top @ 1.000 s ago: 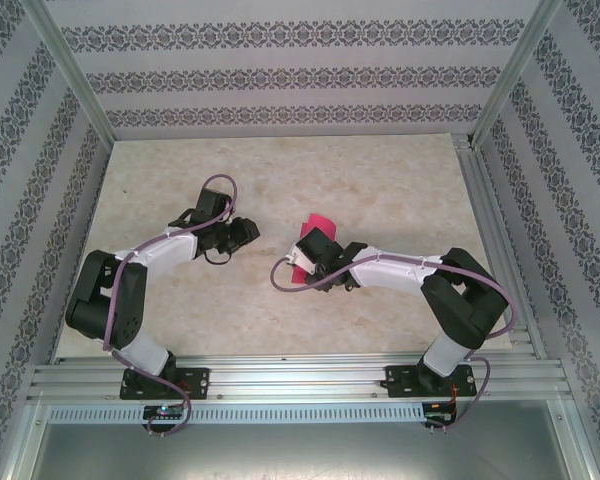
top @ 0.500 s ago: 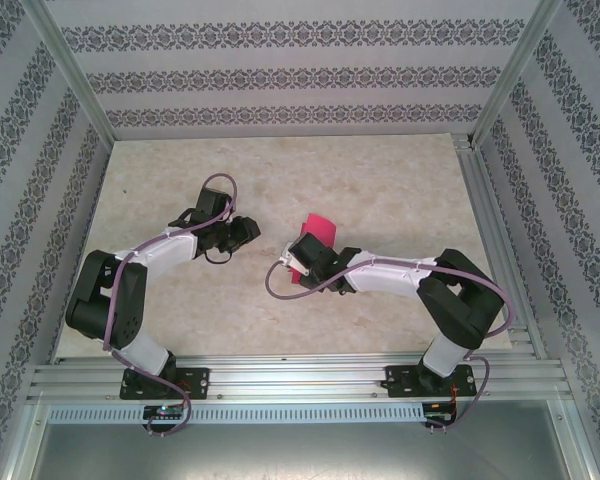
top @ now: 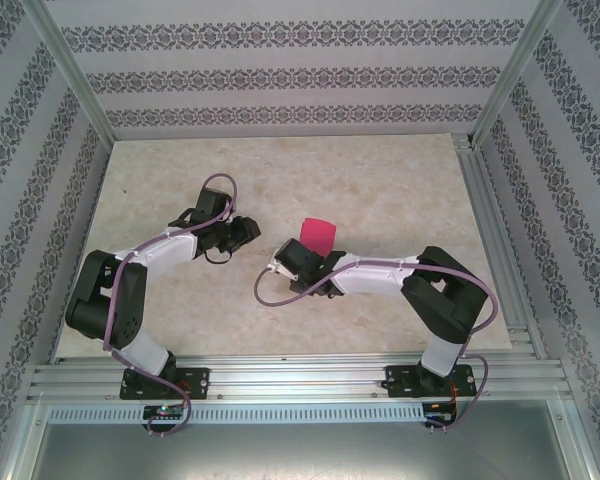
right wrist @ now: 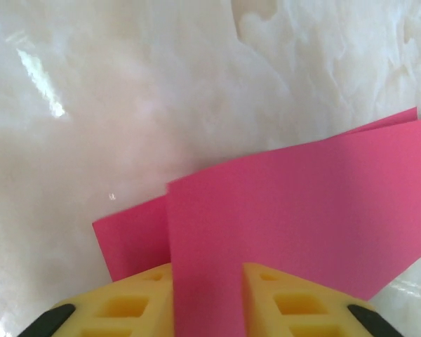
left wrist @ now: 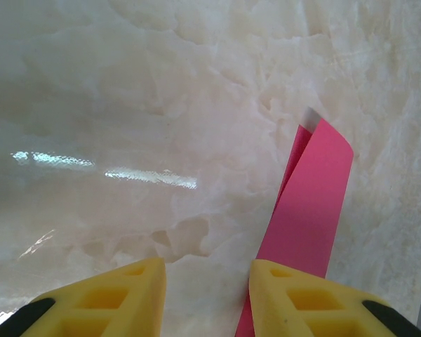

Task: Fold a paper plane with a square sheet of paper (pick it up from the middle)
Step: Fold the triangle a second time at the center of the table.

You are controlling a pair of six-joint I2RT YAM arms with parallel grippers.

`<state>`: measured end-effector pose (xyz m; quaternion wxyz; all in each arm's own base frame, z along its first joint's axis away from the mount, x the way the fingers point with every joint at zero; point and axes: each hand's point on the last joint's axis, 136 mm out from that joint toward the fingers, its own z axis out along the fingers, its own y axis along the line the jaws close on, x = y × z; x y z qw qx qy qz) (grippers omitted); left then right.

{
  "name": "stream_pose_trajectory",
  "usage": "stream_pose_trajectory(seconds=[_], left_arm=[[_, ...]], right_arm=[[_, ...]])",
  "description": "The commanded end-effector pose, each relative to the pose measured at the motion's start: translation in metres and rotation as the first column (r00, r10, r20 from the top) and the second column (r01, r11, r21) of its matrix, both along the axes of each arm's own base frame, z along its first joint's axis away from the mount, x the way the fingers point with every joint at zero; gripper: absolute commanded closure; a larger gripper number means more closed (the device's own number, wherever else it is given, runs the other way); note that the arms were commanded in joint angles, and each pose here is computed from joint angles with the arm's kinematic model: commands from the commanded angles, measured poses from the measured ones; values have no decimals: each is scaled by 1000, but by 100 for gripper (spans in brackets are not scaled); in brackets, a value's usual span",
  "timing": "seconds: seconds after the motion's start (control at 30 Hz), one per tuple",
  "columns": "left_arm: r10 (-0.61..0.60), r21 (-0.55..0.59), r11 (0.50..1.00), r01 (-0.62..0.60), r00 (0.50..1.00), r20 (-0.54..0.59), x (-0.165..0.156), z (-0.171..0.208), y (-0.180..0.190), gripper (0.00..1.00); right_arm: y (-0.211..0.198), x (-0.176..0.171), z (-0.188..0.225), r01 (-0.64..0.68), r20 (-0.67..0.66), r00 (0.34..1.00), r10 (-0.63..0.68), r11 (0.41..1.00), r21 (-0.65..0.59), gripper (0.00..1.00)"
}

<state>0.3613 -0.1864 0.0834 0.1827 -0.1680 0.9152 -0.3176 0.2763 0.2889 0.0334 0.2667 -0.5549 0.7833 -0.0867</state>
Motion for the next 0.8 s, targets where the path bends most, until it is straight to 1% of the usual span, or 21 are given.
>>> stream_pose_trajectory(seconds=[0.0,0.03,0.1,0.2,0.27,0.37,0.53,0.57,0.67,0.73,0.77], left_arm=[[0,-16,1000,1,1000,20,7,6,-2,62],[-2,-15,1000,2,1000,21,7,6,-2,62],[0,-14,1000,0,1000,22,7,7,-1,62],[7,-8,1000,-7,1000,26,8,9,0,62],[17,2,1000,-17,999,29,8,10,3,62],[36,24,999,-37,999,34,9,14,8,63],[92,24,995,-94,995,45,10,24,24,63],[107,23,994,-108,993,50,11,26,29,62],[136,24,990,-137,989,55,10,32,39,62],[156,34,987,-158,986,62,10,35,46,62],[162,35,986,-165,985,64,9,36,49,62]], right_arm=[[1,6,3,29,23,999,-28,999,-17,80],[1,6,3,30,23,999,-30,999,-16,81],[2,5,3,37,15,999,-36,999,-7,90],[5,6,10,57,23,998,-58,998,31,95],[8,9,18,58,53,997,-61,996,62,99],[20,15,41,32,116,992,-51,987,159,100],[40,9,70,-127,227,972,59,946,299,100],[45,5,71,-177,233,967,106,936,305,100],[54,-1,67,-259,254,950,183,914,312,100],[58,-8,65,-322,280,928,245,906,274,100],[58,-7,69,-336,320,915,247,905,262,100]])
